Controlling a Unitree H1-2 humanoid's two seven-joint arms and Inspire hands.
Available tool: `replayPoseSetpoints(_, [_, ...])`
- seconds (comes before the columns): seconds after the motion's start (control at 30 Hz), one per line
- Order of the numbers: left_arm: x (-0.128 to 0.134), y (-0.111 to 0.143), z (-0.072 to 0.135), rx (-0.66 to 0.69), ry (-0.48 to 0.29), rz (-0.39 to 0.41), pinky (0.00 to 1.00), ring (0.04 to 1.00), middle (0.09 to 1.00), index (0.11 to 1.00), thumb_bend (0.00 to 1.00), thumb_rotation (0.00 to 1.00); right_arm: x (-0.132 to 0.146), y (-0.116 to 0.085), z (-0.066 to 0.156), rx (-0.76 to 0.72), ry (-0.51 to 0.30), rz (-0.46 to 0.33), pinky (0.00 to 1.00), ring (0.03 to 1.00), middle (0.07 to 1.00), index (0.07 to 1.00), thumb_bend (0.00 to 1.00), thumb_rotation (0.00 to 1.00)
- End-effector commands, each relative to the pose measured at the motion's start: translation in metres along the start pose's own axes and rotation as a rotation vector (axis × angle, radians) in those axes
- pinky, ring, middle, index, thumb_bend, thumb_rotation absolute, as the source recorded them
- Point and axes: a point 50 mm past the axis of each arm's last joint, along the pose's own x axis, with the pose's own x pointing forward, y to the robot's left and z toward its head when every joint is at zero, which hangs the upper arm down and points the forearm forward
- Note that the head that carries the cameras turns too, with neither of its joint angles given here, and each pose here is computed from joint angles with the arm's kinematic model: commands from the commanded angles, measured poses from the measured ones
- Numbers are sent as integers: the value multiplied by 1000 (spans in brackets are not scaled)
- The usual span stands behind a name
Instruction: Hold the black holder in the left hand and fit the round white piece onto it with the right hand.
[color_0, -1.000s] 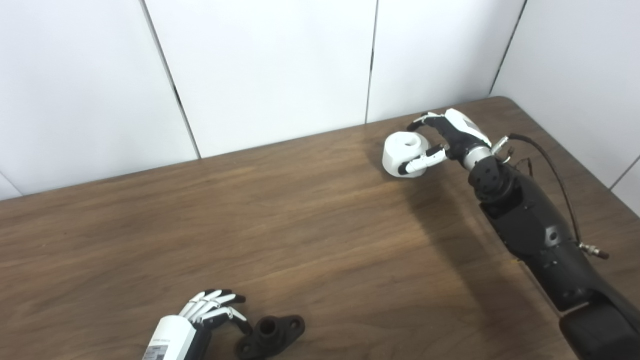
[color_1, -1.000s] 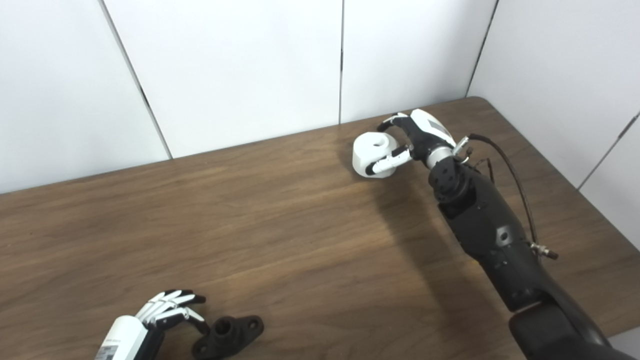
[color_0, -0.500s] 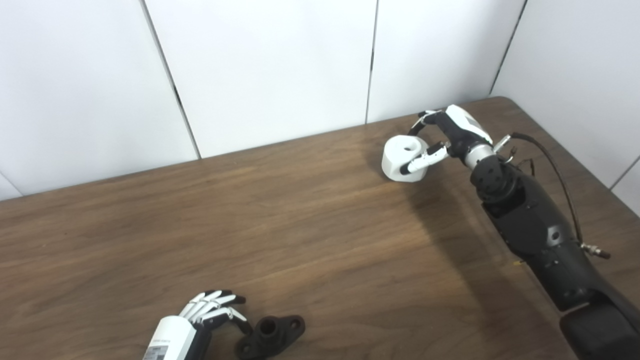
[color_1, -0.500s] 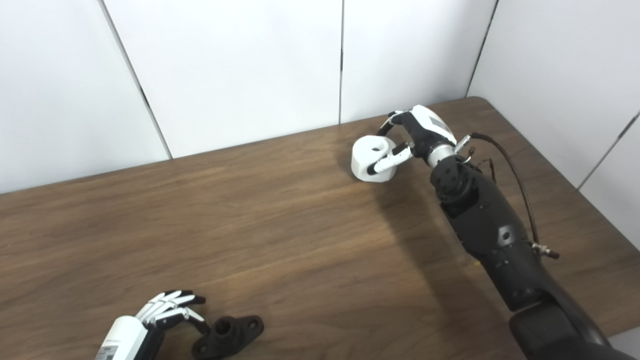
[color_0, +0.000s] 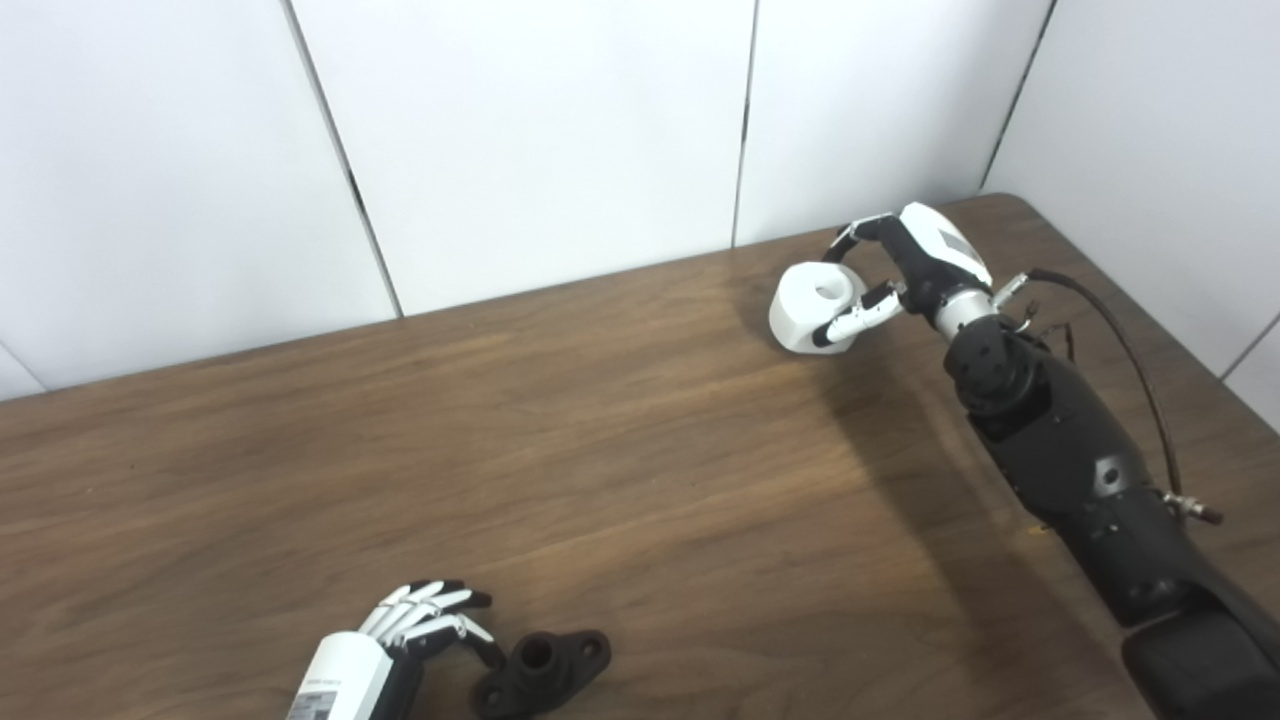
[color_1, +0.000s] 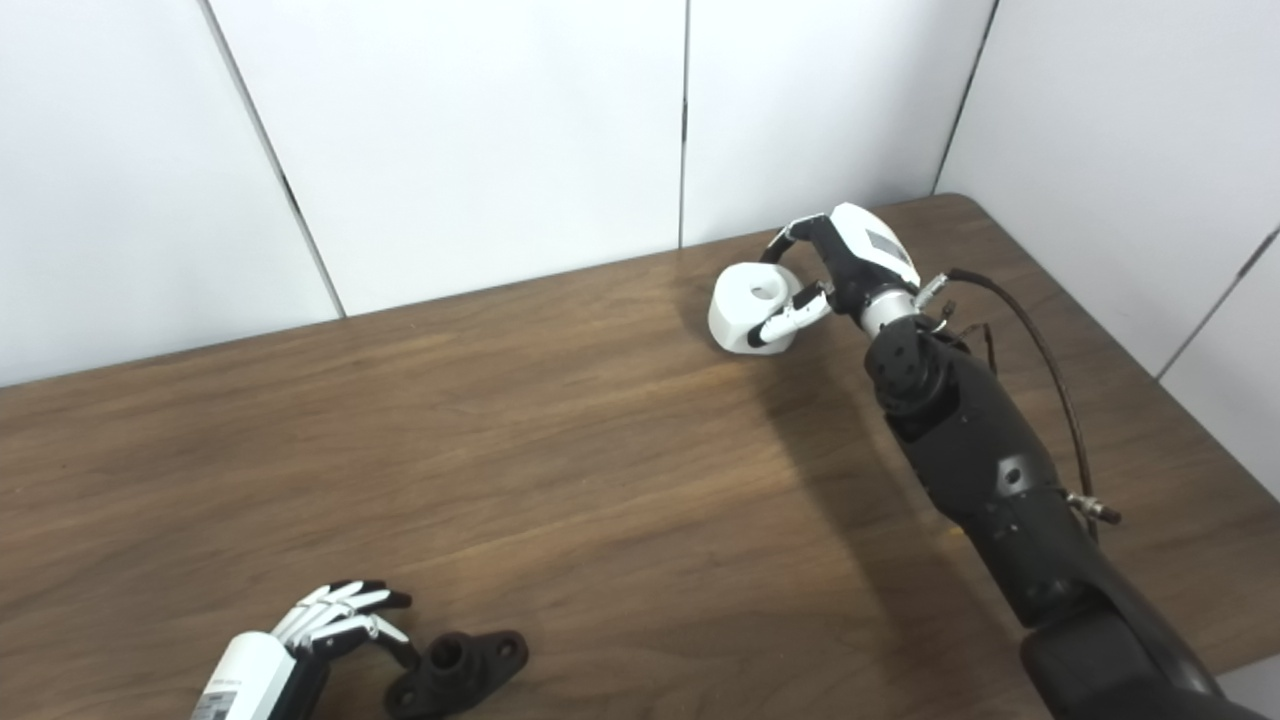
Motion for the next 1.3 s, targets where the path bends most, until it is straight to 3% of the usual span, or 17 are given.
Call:
replayPoseSetpoints(0.0, [-11, -7, -5, 36, 46, -82, 875, 843, 772, 488, 517, 42, 7, -24, 9, -30, -60, -72, 866, 909, 812, 482, 525, 139])
replayPoseSetpoints(0.2, [-8, -8, -1, 37, 44, -78, 868, 840, 768, 487, 517, 42, -4, -32, 19, -36, -100, -74, 859, 909, 804, 483, 525, 139])
replayPoseSetpoints(0.5, [3, -18, 11, 41, 42, -83, 860, 840, 770, 488, 517, 42, -63, -53, 64, -77, -249, 13, 853, 900, 796, 483, 524, 137])
replayPoseSetpoints(0.63, [9, -22, 14, 49, 56, -100, 880, 851, 783, 488, 517, 43, -92, -48, 81, -51, -286, 102, 896, 913, 797, 482, 524, 136])
replayPoseSetpoints(0.87, [19, -27, 19, 47, 69, -102, 903, 868, 794, 489, 517, 43, -135, -30, 96, -28, -358, 202, 878, 917, 802, 482, 525, 136])
replayPoseSetpoints(1.13, [24, -28, 19, 51, 65, -94, 925, 878, 794, 489, 517, 44, -163, -9, 105, 23, -387, 283, 867, 924, 805, 482, 524, 133])
replayPoseSetpoints(1.27, [27, -28, 18, 61, 64, -92, 921, 874, 793, 489, 517, 45, -172, 0, 111, 58, -399, 308, 932, 928, 811, 482, 524, 133])
